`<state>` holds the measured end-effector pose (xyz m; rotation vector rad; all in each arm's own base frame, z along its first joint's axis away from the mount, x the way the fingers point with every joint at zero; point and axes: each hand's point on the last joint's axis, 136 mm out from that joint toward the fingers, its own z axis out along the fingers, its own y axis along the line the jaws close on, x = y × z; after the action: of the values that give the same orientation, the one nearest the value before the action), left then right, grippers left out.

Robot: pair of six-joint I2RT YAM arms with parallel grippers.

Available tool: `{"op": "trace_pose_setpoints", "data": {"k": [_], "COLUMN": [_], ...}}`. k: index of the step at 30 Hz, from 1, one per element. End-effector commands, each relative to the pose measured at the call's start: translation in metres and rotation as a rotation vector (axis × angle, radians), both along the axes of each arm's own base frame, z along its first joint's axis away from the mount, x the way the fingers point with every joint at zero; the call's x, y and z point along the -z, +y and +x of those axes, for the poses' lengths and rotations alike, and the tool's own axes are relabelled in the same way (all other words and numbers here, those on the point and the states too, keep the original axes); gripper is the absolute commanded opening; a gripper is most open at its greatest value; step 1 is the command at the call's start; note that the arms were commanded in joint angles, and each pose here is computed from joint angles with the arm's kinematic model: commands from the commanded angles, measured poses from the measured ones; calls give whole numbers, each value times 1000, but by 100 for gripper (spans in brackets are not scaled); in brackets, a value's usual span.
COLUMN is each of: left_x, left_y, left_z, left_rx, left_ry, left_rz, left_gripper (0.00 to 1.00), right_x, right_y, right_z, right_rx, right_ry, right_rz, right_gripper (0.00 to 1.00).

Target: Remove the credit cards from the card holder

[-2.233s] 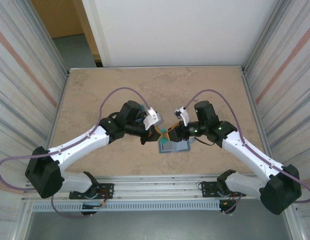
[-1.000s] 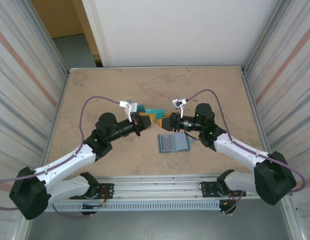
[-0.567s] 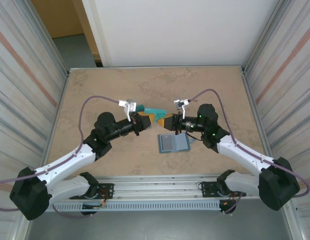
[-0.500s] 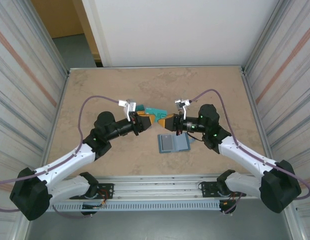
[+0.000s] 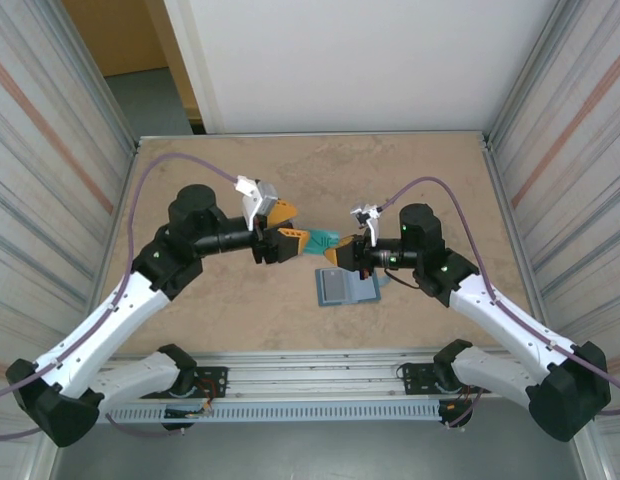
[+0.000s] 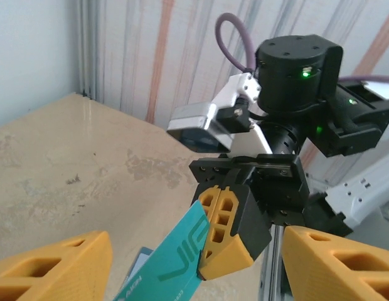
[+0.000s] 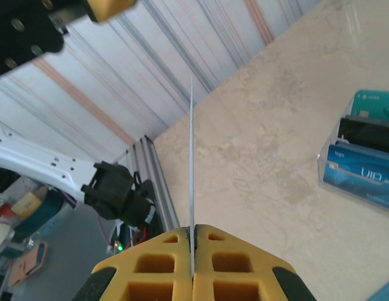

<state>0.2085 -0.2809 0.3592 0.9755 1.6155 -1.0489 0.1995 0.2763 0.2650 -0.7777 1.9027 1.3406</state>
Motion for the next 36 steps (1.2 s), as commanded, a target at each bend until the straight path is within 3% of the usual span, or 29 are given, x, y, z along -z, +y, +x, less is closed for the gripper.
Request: {"op": "trace_pose_setpoints", "data": {"k": [1, 15, 17, 22, 27, 29, 33, 36], "left_x": [32, 54, 56, 62, 65, 68, 72, 72], "left_y": [-8, -39, -41, -43, -42, -39, -29, -17], "left_z": [-16, -1, -2, -4, -5, -3, 13, 28], "left_rx": [128, 252, 279, 310, 315, 296, 215, 150], "left_ry": [26, 134, 144, 168, 146, 121, 44, -8], "left_rz": [158, 287, 295, 313, 321, 334, 339, 319], "left_gripper": [70, 58, 52, 23, 3, 0, 0, 0], "right_x": [-9, -13, -13, -12, -9, -6, -10, -7], "right_y": [-1, 2, 2, 2, 1, -1, -7, -14], "right_z": [-9, -20, -21, -22, -18, -14, -10, 2], "right_rx": [-38, -104, -109, -109, -87, -62, -11, 70], "right_ry": [-33, -45, -48, -52, -49, -45, -64, -60], "right_rz": [-15, -12, -12, -16, -29, -43, -48, -76], "right_gripper": [0, 0, 0, 0, 2, 9, 50, 58]}}
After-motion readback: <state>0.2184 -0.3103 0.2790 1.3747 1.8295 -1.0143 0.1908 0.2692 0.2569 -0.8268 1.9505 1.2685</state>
